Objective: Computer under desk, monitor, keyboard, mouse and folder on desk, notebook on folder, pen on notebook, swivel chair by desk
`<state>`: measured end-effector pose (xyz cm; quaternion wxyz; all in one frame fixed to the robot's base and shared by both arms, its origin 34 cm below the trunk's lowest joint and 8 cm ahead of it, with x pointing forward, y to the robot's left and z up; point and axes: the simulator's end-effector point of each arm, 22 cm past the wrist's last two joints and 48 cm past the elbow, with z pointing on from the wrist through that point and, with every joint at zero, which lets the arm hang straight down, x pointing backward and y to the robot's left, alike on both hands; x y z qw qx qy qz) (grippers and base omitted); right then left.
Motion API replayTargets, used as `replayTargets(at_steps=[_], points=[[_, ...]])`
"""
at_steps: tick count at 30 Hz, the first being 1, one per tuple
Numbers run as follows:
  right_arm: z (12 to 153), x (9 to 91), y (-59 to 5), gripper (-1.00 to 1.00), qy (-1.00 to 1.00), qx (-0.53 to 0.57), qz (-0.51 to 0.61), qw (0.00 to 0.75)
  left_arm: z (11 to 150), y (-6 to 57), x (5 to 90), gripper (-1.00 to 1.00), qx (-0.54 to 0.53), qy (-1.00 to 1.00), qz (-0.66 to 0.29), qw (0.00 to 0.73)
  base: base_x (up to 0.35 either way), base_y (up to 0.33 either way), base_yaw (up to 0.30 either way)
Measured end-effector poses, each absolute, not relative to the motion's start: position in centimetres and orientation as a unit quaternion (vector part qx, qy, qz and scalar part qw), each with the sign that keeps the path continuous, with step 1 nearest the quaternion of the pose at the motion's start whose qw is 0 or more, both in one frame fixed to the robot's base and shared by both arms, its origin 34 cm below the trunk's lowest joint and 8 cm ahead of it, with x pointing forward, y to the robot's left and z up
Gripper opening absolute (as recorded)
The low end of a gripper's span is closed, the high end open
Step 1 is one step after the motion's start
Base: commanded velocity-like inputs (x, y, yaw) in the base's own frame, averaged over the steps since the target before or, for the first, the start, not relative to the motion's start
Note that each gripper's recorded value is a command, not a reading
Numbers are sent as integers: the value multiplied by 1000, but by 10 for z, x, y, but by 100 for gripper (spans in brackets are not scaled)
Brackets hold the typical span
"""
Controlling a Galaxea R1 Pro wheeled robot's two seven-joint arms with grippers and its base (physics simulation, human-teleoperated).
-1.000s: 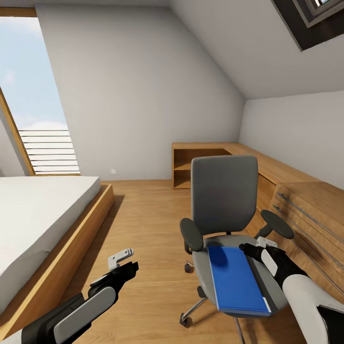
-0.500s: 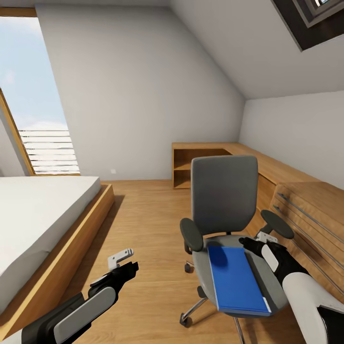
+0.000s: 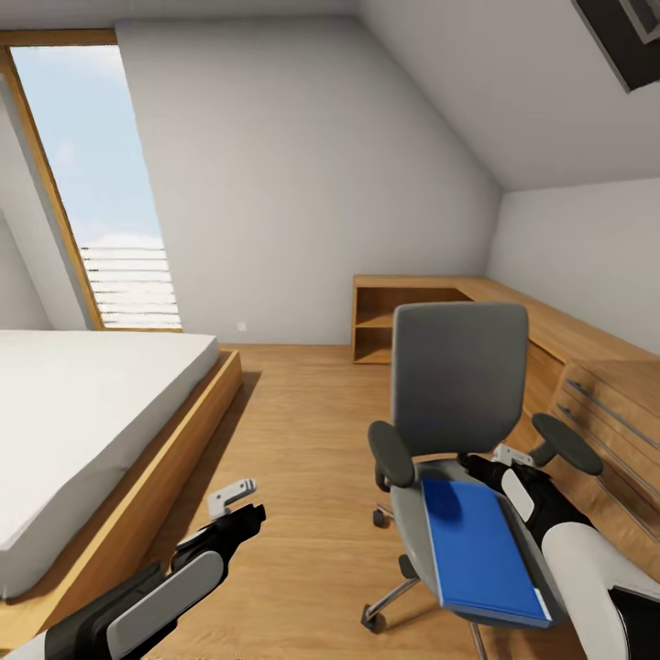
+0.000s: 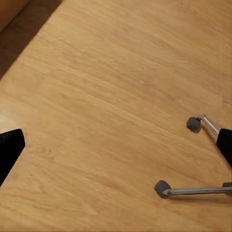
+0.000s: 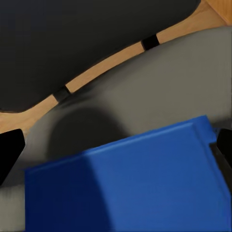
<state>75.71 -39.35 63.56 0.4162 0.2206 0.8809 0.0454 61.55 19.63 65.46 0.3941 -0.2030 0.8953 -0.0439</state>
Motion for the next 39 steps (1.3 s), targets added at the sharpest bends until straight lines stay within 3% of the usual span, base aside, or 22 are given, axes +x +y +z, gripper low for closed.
replayTargets(at_steps=[39], points=[[634, 755, -397, 100, 883, 217, 41, 414, 651, 189, 611, 100, -188, 899, -42, 394, 26, -24, 9]])
